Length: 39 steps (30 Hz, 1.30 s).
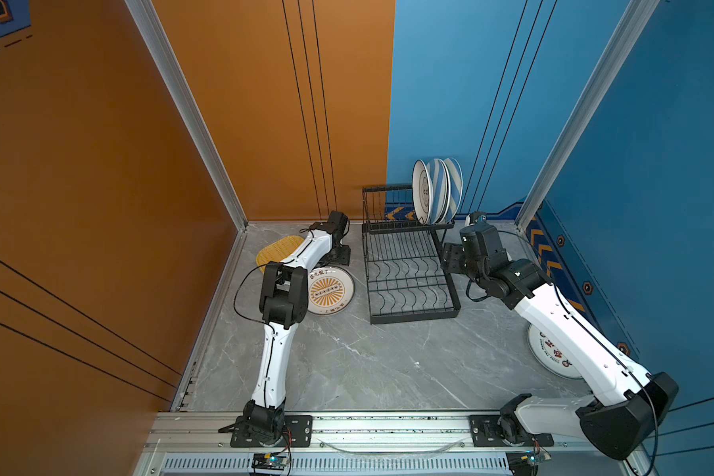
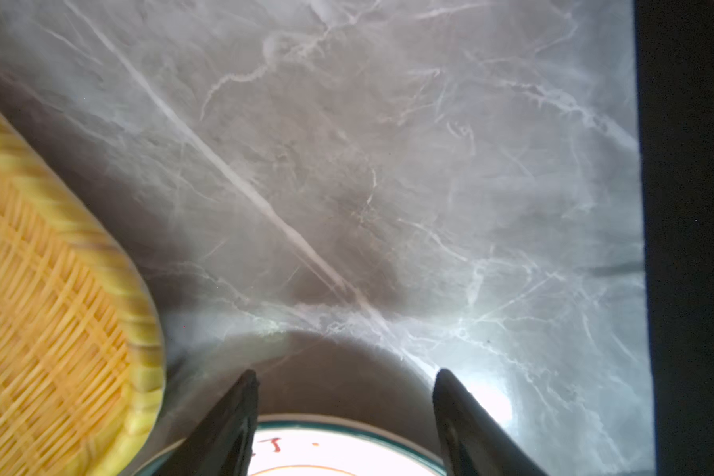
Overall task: Load the plates into the dish rack
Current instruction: 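Open right gripper and draw it back while left gripper reaches toward the sunburst plate, then push the orange sunburst plate toward the robot with left gripper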
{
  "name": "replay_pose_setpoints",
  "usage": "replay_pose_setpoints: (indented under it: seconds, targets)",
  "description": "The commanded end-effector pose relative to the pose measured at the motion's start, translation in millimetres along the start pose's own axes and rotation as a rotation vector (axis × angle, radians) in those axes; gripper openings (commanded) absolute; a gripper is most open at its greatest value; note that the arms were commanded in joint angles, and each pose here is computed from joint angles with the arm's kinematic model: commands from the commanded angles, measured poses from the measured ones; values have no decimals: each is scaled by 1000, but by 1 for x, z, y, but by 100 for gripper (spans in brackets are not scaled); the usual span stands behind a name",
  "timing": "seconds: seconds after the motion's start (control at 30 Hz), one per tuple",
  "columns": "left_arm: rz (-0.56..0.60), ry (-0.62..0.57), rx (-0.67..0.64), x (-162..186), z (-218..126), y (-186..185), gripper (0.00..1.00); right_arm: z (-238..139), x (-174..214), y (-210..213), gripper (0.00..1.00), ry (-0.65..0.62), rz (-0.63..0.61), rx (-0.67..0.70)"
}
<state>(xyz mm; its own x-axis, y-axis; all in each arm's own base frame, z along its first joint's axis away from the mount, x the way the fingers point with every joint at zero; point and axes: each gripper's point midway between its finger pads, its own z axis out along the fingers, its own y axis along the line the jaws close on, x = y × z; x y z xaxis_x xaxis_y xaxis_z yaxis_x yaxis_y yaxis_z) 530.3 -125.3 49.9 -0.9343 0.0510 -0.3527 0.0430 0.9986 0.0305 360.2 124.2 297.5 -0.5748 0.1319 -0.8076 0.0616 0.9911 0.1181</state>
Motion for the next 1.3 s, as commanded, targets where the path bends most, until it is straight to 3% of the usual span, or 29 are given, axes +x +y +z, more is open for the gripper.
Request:
replay_pose_setpoints:
  seconds: [0.0, 0.7, 0.93, 1.27]
  targets:
    - [9, 64, -34, 14, 7, 12, 69, 3, 4, 0, 81, 24, 12, -2]
    - [17, 176, -36, 63, -19, 19, 68, 8, 9, 2, 82, 35, 27, -26]
    - [16, 231, -29, 101, -37, 20, 68, 6, 10, 4, 82, 36, 31, -41]
    - [-25, 367, -10, 191, -62, 28, 67, 0, 16, 1, 83, 38, 39, -49]
